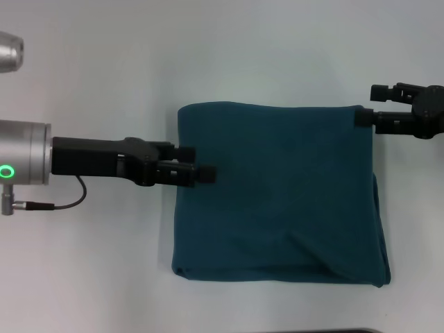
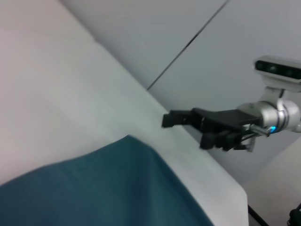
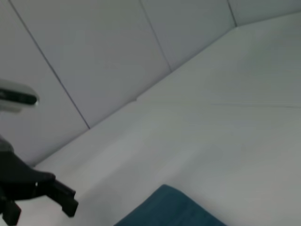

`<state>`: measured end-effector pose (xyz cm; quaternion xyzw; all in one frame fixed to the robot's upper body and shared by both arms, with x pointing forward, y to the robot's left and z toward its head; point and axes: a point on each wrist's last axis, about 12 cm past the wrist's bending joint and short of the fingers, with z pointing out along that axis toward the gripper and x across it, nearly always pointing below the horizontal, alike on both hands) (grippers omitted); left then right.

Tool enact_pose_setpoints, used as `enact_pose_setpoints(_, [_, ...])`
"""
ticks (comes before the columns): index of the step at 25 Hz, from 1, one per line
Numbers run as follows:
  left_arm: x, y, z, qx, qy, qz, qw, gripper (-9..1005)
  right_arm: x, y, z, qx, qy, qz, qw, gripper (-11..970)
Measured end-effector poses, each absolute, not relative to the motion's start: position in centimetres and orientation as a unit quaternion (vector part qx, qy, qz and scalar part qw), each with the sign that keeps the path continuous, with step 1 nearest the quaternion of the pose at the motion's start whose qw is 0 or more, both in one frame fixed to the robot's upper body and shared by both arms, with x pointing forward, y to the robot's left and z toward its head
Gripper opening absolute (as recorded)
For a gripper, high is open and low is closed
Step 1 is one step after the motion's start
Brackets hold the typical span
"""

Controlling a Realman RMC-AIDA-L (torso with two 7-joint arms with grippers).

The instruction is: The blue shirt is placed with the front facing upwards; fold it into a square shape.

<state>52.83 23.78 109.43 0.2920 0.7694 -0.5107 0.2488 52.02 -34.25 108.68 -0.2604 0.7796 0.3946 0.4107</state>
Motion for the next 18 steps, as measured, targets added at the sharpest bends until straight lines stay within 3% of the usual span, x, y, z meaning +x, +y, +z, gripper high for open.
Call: enact_pose_setpoints(18, [52.3,23.4,109.1,0.313,0.740,-0.512,0.304,884,53.2,-32.4,110.1,-0.340,0.769,0.374,0.392,931])
